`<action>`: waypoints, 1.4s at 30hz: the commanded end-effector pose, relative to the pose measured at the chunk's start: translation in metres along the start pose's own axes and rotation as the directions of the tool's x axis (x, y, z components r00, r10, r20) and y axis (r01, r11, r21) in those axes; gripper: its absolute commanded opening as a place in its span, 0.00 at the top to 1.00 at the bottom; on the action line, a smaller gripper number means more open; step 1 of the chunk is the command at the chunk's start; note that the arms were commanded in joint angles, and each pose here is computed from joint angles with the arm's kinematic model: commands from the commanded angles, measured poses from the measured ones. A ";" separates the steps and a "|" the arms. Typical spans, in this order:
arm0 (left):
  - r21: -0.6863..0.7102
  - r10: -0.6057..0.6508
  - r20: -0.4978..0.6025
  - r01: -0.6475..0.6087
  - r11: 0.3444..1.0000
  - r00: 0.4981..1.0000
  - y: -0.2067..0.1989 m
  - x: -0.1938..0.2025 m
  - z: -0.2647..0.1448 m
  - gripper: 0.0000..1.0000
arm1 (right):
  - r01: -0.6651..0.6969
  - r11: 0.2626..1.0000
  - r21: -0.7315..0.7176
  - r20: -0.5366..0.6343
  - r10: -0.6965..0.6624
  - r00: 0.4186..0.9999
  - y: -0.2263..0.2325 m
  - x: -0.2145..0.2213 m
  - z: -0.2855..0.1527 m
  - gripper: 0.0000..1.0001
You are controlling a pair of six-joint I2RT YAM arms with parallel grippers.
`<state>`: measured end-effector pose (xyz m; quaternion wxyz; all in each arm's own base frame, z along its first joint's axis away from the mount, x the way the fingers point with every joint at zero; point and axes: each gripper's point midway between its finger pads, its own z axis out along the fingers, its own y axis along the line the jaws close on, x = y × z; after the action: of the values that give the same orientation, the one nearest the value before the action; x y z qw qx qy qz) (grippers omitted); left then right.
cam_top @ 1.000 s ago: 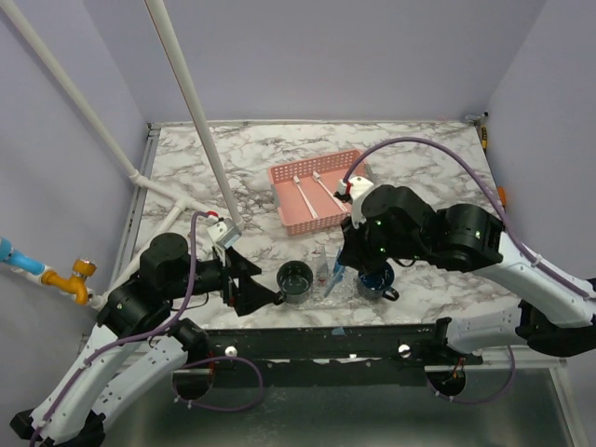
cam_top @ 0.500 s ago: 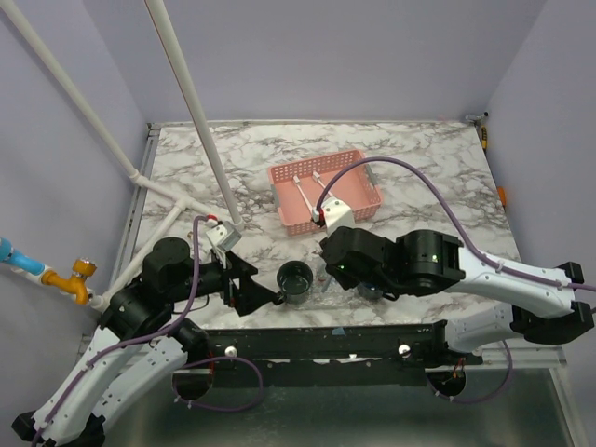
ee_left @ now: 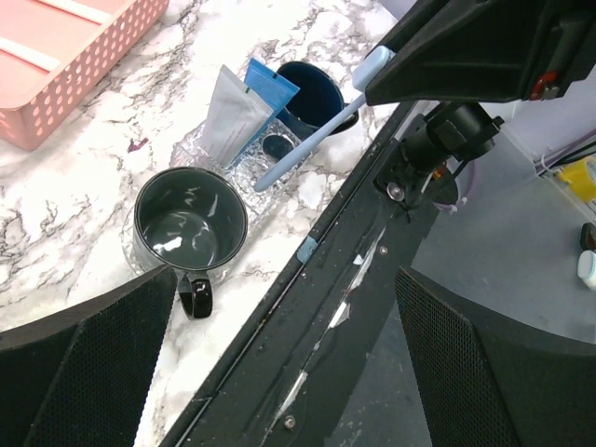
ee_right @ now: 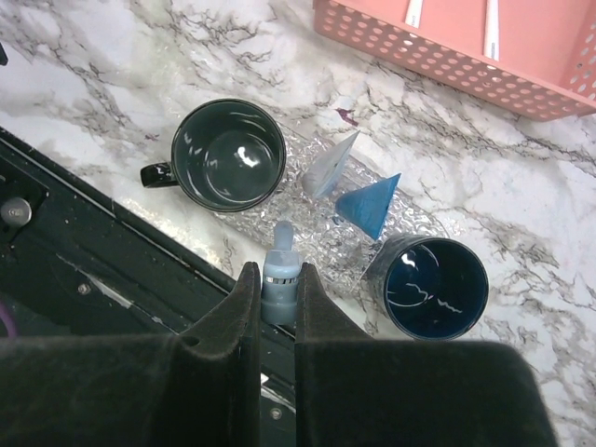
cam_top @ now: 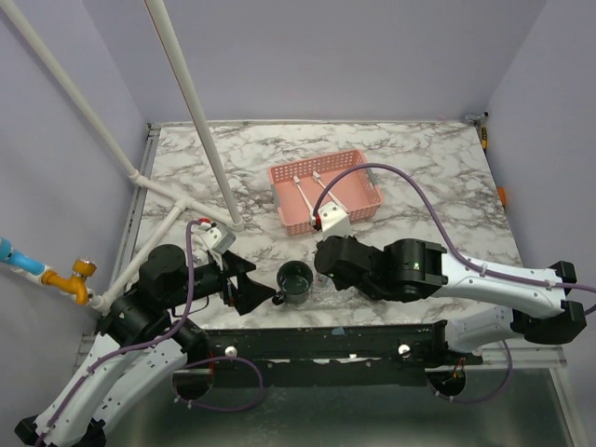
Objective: Prepare toiletry sets of a toothbrush and toothpaste on the tray
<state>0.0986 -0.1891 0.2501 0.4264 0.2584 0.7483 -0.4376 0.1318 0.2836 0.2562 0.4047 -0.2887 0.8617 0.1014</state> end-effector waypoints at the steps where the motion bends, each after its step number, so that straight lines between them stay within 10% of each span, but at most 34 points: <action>1: -0.019 0.012 0.043 -0.011 1.000 0.999 0.005 -0.006 0.002 0.01 | -0.052 0.998 0.021 0.062 0.050 0.997 0.000 -0.007 0.005 1.00; 42: -0.012 0.008 0.045 -0.008 1.000 0.999 0.009 0.001 0.008 0.01 | -0.036 0.978 0.207 0.036 0.029 0.999 -0.010 0.034 0.056 1.00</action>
<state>0.1051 -0.1929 0.2418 0.4322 0.2501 0.7462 -0.4403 0.1505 0.2828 0.1951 0.4226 -0.2451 0.8721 0.0272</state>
